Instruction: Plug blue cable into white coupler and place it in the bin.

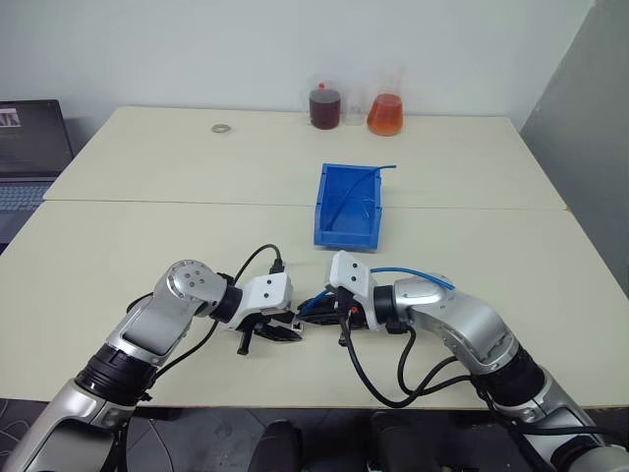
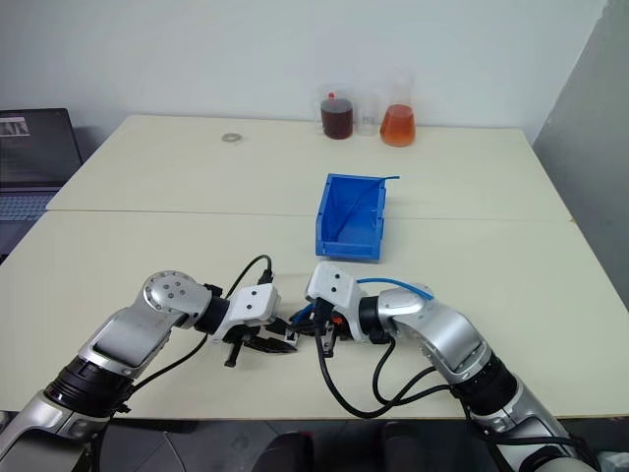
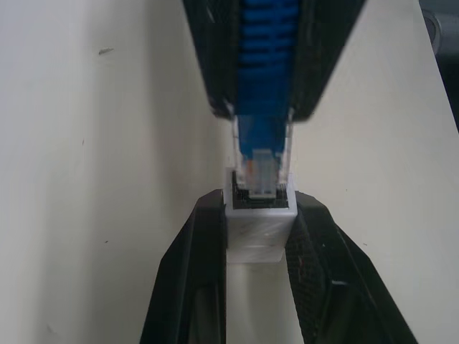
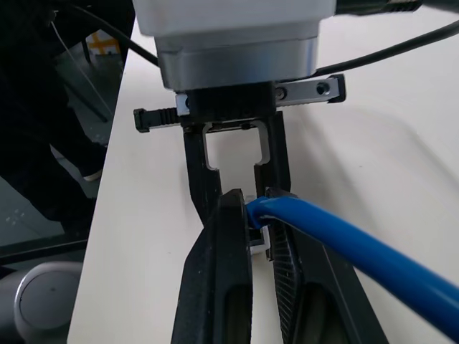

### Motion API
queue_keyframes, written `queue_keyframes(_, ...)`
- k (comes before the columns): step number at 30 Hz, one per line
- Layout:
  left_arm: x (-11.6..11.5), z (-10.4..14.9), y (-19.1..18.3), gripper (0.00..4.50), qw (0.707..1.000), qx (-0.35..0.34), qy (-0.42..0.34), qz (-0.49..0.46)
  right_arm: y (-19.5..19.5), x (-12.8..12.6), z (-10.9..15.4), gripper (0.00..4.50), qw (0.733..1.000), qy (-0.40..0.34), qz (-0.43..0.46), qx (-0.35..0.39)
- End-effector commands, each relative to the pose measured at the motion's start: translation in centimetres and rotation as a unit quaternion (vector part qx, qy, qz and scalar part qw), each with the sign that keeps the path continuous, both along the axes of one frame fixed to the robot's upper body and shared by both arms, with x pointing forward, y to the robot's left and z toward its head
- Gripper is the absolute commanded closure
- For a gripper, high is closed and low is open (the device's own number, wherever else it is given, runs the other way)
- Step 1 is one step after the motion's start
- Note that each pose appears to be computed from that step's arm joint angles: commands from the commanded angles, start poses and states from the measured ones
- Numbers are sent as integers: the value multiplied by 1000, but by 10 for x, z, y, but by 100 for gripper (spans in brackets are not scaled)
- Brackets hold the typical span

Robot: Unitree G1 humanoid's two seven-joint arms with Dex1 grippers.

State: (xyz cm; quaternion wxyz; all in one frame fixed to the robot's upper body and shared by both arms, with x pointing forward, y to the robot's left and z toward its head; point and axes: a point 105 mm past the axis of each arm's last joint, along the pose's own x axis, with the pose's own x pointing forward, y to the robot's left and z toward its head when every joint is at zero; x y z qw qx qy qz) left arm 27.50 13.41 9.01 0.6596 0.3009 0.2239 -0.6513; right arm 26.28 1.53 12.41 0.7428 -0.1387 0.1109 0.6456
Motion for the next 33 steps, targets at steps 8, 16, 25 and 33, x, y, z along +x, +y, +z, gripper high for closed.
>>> queue_keyframes(8, -7, -11, -2, 371, 1000, 1, 28, 1, 2, -6, -6, 439, 1000, -6, 11, 0)
queue_keyframes(16, -5, -9, -4, 371, 1000, 0, 25, 2, 2, -3, -14, 439, 1000, -3, 8, -12)
queue_keyframes(25, -1, -10, -6, 371, 1000, -11, 18, 13, 1, -11, -24, 439, 999, 23, 32, -30)
queue_keyframes(33, 0, -15, -4, 371, 1000, -11, 13, 19, 16, -10, -24, 439, 997, 18, 61, -41)
